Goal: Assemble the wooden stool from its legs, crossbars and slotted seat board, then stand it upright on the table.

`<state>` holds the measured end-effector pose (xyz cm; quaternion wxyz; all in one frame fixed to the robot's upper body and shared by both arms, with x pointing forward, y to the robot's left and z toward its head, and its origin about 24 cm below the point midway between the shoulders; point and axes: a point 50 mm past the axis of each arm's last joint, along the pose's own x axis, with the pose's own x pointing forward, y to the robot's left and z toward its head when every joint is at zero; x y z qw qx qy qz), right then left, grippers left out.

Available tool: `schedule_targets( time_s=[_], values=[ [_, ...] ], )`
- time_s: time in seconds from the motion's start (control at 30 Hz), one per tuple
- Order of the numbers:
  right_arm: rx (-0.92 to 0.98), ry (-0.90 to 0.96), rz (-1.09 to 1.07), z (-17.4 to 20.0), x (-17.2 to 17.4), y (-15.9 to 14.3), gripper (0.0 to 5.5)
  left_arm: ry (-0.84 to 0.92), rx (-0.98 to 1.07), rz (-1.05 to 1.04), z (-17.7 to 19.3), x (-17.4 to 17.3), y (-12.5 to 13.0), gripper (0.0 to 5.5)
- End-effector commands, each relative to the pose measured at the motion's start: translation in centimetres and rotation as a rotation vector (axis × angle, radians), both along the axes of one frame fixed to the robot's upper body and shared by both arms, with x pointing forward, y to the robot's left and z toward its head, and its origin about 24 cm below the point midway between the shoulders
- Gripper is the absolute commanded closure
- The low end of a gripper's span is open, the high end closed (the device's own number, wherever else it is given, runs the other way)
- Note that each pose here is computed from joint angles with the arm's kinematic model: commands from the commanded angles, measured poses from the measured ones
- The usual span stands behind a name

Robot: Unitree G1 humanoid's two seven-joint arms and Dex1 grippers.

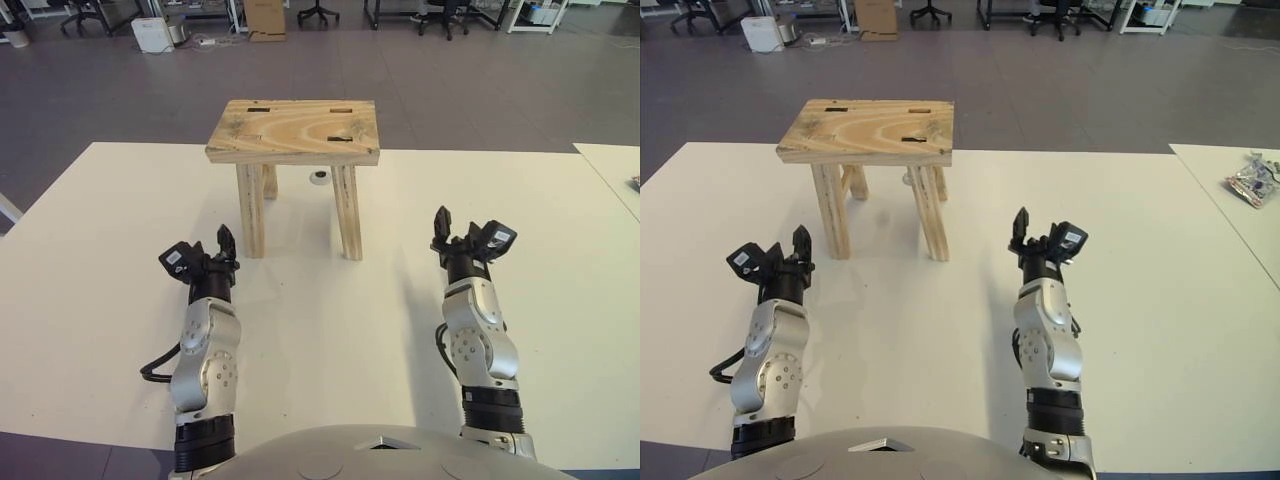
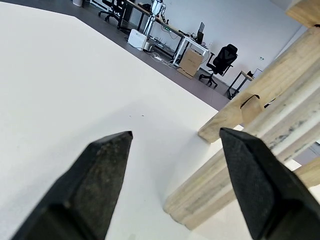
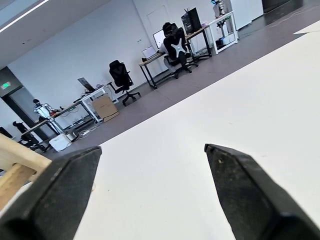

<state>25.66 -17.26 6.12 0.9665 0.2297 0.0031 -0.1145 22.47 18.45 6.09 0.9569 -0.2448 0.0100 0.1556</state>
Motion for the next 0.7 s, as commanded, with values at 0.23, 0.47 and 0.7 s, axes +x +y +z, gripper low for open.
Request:
schedule_targets(
  time_s=[0.23, 0.47, 0.7],
  values=[
    [-0.08, 0.093, 0.087, -0.2, 0.7, 0.7, 1.64, -0.043, 0.002, -0.08, 0.6, -0.6, -2.1, 2.3],
    [-0.127, 0.1, 0.206, 0.2, 0.5, 1.1, 1.64, -0.023, 0.002, -0.055, 0.4, -2.2, -2.6, 2.3],
    [-0.18, 0.07, 0.211, 0.7, 0.8, 1.0, 1.64, -0.01, 0.136, -0.049, 0.9, -0.8, -1.9, 2.3]
  ],
)
